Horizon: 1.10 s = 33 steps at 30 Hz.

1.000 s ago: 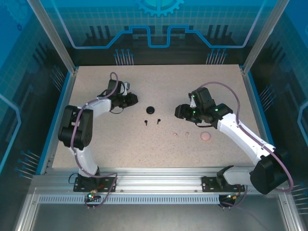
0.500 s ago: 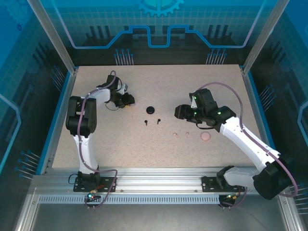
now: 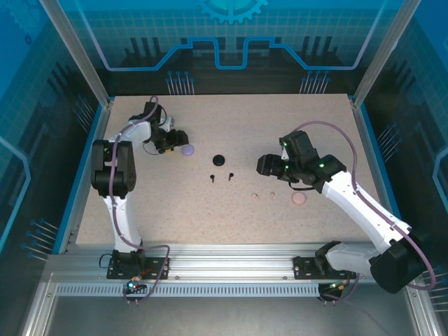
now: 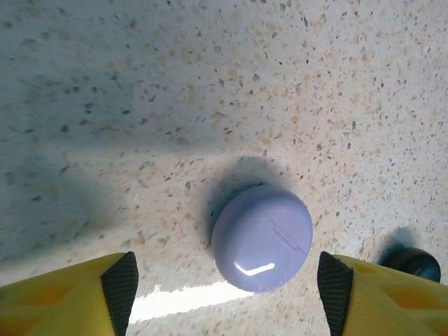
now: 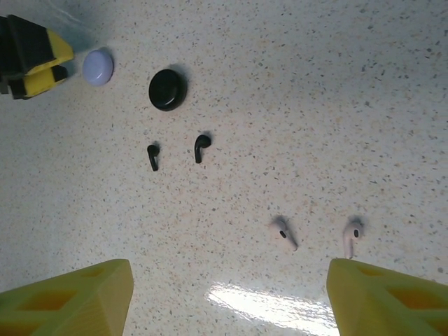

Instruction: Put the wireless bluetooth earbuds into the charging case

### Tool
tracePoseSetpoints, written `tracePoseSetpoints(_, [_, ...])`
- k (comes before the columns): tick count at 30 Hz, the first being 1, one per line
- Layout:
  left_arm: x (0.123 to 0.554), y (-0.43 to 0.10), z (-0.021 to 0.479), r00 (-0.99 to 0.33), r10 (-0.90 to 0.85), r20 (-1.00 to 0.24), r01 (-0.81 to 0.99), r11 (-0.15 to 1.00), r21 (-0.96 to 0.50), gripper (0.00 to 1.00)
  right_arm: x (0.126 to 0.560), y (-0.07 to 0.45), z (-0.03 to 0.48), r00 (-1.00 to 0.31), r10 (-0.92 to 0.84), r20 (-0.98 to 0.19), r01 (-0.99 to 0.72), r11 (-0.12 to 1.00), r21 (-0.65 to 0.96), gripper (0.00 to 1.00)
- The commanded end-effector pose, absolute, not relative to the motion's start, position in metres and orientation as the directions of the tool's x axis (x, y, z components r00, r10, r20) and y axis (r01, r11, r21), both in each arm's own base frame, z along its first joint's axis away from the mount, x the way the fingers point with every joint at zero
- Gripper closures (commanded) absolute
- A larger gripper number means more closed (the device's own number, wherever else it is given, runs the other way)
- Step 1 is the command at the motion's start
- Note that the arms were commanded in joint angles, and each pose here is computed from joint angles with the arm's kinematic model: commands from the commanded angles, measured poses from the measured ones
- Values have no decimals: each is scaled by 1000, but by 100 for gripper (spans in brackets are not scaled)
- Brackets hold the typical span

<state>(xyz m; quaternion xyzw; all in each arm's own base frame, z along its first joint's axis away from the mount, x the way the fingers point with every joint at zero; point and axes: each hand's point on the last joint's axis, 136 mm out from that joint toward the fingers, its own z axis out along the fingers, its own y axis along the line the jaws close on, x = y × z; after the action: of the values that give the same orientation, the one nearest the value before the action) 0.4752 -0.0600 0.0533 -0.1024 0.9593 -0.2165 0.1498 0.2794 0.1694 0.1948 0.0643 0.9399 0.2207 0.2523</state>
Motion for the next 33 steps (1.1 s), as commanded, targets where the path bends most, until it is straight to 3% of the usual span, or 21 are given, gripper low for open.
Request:
tracePoseSetpoints(1, [477, -55, 108, -906, -255, -338, -88, 894, -438, 21, 274, 163, 210, -850, 218, -480, -4, 907, 420, 24])
tracePoseSetpoints(4, [474, -60, 137, -874, -278, -398, -62, 876, -478, 16, 272, 158, 209, -850, 207, -485, -1, 919, 394, 23])
tracePoseSetpoints(5, [471, -62, 146, -860, -287, -421, -50, 870, -490, 8, 271, 155, 207, -850, 206, -485, 4, 923, 384, 22])
tracePoseSetpoints(9, [456, -71, 182, -800, -319, -508, 1, 846, -533, 2, 269, 145, 200, -850, 206, -485, 32, 939, 342, 20])
tracePoseSetpoints(18, [417, -108, 249, -630, -368, -684, 125, 821, -557, 1, 269, 87, 142, -869, 340, -360, 287, 938, 193, 17])
tracePoseSetpoints(26, [387, -136, 256, -518, -474, -712, 115, 786, -607, 1, 253, 34, 92, -747, 635, -199, 606, 773, 190, 17])
tracePoseSetpoints(30, [378, -150, 242, -562, -507, -654, 88, 750, -656, 1, 244, 32, 74, -670, 731, -132, 704, 682, 200, 18])
tracePoseSetpoints(33, [372, -166, 238, -571, -459, -681, 125, 771, -624, 1, 242, 36, 67, -610, 788, -85, 764, 613, 203, 17])
